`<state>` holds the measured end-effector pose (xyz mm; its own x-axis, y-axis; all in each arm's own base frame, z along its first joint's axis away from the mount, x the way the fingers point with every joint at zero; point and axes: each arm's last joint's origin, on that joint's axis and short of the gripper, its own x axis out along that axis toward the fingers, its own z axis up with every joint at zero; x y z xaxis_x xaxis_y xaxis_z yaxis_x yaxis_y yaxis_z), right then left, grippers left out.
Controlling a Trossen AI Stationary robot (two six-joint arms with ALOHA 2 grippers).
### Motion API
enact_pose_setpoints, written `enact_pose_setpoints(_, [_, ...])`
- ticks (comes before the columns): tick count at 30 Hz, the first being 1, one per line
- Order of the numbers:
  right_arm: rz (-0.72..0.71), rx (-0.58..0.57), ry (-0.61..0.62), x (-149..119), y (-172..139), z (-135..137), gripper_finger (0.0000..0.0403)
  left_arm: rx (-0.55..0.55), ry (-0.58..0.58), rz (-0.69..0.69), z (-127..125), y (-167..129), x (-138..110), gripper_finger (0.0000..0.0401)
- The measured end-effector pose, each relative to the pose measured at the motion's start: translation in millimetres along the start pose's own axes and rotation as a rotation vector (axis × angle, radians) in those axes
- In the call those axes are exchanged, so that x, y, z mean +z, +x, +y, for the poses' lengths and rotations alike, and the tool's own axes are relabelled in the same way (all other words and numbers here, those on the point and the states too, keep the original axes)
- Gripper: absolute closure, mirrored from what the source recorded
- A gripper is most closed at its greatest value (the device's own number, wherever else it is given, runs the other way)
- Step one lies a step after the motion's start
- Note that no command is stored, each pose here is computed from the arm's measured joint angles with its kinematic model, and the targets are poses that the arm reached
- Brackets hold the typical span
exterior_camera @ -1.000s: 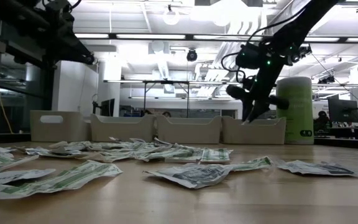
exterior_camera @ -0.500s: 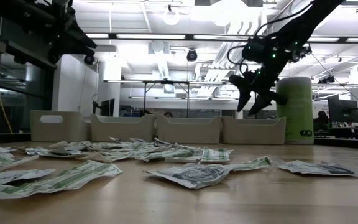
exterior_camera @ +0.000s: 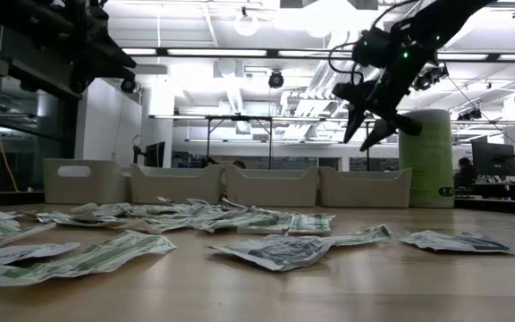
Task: Pick & Place First Aid Supplies
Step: Put the gray towelette pack into the middle right gray bin
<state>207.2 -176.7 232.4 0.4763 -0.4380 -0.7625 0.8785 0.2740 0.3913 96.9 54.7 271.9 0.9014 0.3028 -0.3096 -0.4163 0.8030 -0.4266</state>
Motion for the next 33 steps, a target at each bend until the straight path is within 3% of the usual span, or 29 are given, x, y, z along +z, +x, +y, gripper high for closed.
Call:
enact_pose_setpoints(6, [0.019,0.051,-0.101,-16.6,-6.7,20.2,0.021,-0.056,0.044,0.06,-0.6,-0.1,-4.2,0.0289])
enact_pose_setpoints(11, [0.109,0.193,-0.135,-31.5,-9.6,38.5,0.021,-0.096,0.101,0.082,-1.4,-0.3,-5.6,0.0289])
enact_pose_setpoints(16, [0.279,0.285,-0.186,-66.1,-17.7,61.1,0.021,-0.134,0.113,0.095,-2.4,-0.5,-6.1,0.0289])
enact_pose_setpoints(22, [0.474,0.285,-0.193,-118.7,-35.7,82.8,0.021,-0.198,0.152,0.112,-4.1,-0.8,-6.8,0.0289])
enact_pose_setpoints(33, [0.526,0.319,-0.403,-189.0,-69.9,102.6,0.021,-0.231,0.183,0.117,-5.0,-1.0,-7.2,0.0289])
